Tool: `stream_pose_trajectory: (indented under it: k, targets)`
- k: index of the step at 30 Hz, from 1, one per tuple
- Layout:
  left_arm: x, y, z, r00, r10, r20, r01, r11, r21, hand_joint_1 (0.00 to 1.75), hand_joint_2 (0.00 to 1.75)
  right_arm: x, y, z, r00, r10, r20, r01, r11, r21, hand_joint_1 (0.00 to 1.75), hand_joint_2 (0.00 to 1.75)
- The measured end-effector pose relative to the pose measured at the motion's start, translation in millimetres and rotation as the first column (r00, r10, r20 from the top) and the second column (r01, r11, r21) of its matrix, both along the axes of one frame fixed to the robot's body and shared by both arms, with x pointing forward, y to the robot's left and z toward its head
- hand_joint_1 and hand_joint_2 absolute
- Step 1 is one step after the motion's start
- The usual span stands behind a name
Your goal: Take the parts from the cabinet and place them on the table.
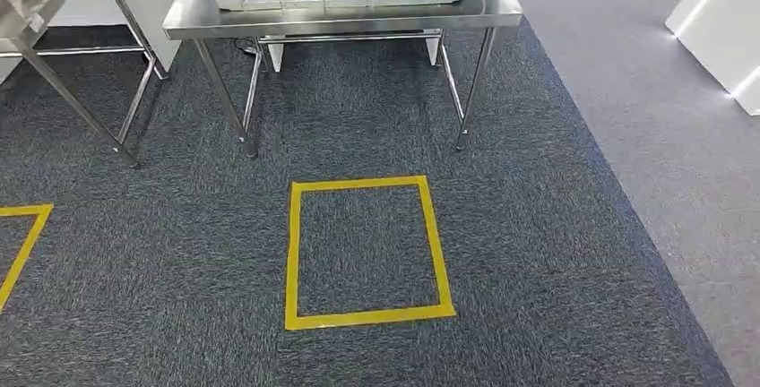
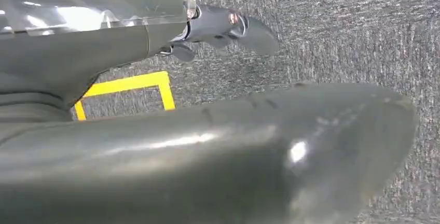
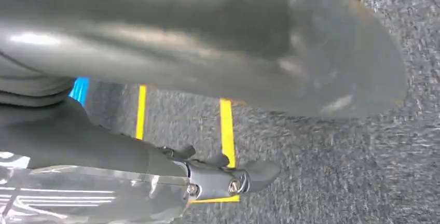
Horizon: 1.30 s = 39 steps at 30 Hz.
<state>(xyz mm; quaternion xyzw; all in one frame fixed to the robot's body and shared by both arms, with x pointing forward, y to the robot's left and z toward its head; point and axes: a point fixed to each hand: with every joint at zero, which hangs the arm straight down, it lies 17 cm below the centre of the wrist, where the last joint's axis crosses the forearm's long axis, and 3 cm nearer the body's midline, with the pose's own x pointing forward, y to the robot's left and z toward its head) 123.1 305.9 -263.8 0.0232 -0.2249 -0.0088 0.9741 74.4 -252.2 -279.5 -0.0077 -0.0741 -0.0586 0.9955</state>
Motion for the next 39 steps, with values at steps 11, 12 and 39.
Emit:
stream_pose_trajectory:
  k: [11,12,39]
  targets:
    - [-4,1,-1,1.0,0.004,-0.009,-0.004,1.0,0.004,0.0,0.0,10,3,3,0.997,-0.053,0.054,0.051,0.998,0.028,0.0,0.0]
    - [-2,1,-1,1.0,0.004,-0.006,-0.004,1.0,0.004,0.0,0.0,11,3,3,0.996,-0.06,0.06,0.058,0.998,0.029,0.0,0.0]
    - [-3,1,-4,0.997,0.067,-0.045,-0.066,0.998,0.023,0.0,1.75,16,-19,2,0.965,-0.256,0.049,0.256,0.967,0.016,0.0,0.0]
